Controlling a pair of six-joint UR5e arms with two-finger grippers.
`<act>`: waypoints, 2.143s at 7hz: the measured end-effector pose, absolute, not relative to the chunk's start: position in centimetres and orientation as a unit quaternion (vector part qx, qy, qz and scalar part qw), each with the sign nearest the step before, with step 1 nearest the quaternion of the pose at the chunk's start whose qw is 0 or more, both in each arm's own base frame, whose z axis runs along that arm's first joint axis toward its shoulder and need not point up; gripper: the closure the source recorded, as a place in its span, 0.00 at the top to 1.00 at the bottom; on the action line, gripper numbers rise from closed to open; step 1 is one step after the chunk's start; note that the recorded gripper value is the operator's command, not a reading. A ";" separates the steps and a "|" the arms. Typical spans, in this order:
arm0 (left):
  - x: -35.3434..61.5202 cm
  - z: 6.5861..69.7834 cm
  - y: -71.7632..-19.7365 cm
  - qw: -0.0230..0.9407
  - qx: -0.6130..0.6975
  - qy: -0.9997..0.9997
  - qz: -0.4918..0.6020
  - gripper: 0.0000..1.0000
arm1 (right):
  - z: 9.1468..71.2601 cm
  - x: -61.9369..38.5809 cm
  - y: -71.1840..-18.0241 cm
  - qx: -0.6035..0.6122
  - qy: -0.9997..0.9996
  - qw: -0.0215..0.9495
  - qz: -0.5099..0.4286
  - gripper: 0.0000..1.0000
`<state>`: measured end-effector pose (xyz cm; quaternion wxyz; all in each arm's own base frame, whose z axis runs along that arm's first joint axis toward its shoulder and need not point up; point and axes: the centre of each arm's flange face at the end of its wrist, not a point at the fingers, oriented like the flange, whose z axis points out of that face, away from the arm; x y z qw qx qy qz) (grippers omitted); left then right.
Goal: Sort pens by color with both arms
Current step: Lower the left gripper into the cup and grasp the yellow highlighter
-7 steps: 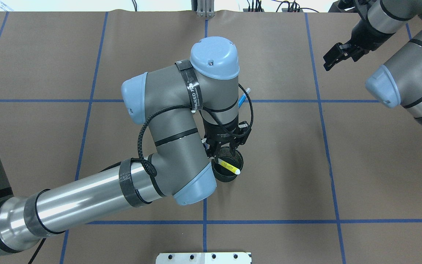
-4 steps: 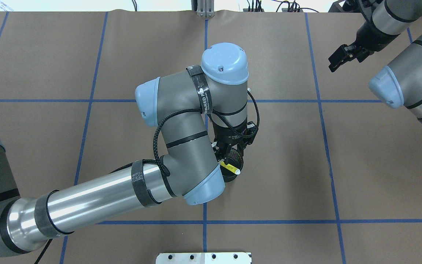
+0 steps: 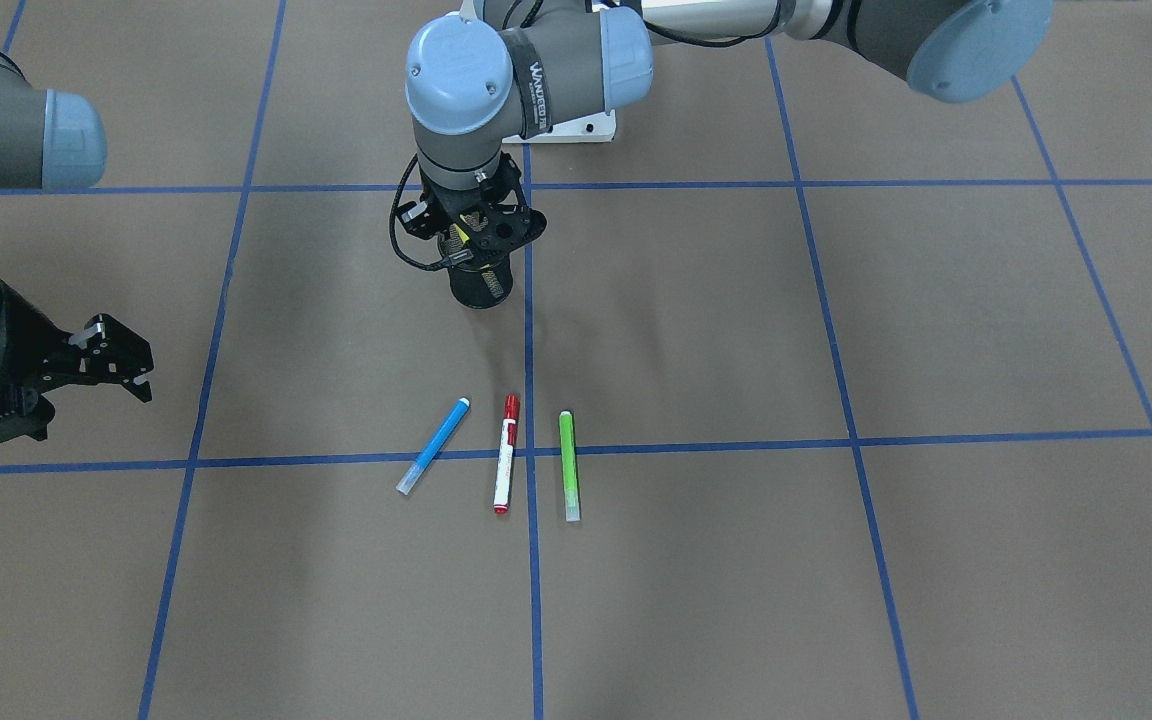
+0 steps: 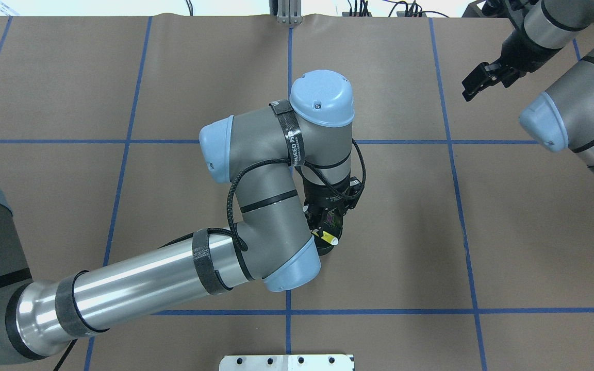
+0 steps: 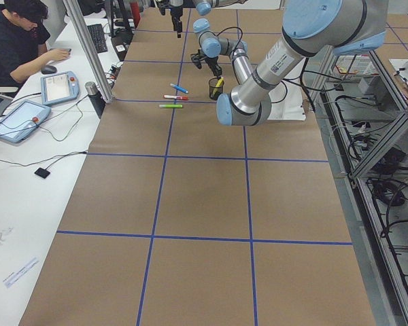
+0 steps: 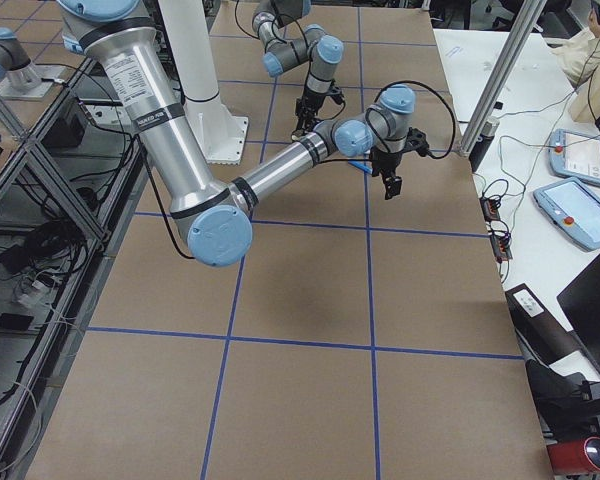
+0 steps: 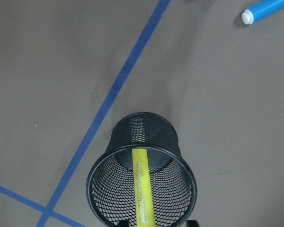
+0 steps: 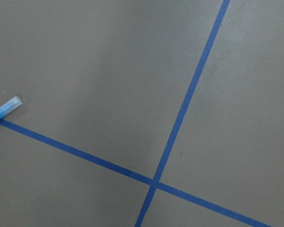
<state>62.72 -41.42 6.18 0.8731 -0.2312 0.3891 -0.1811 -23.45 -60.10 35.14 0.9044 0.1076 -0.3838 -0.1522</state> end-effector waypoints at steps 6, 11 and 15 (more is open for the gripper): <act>63.5 6.3 -40.3 0.876 -0.233 0.388 -0.169 0.47 | 35.4 -22.9 -60.0 0.107 -0.385 0.905 -0.149 0.99; 63.6 6.6 -40.4 0.876 -0.233 0.387 -0.169 0.45 | 35.6 -23.0 -60.0 0.106 -0.384 0.905 -0.149 0.99; 63.6 6.6 -40.3 0.876 -0.233 0.387 -0.167 0.41 | 35.6 -23.0 -60.0 0.106 -0.384 0.905 -0.149 0.99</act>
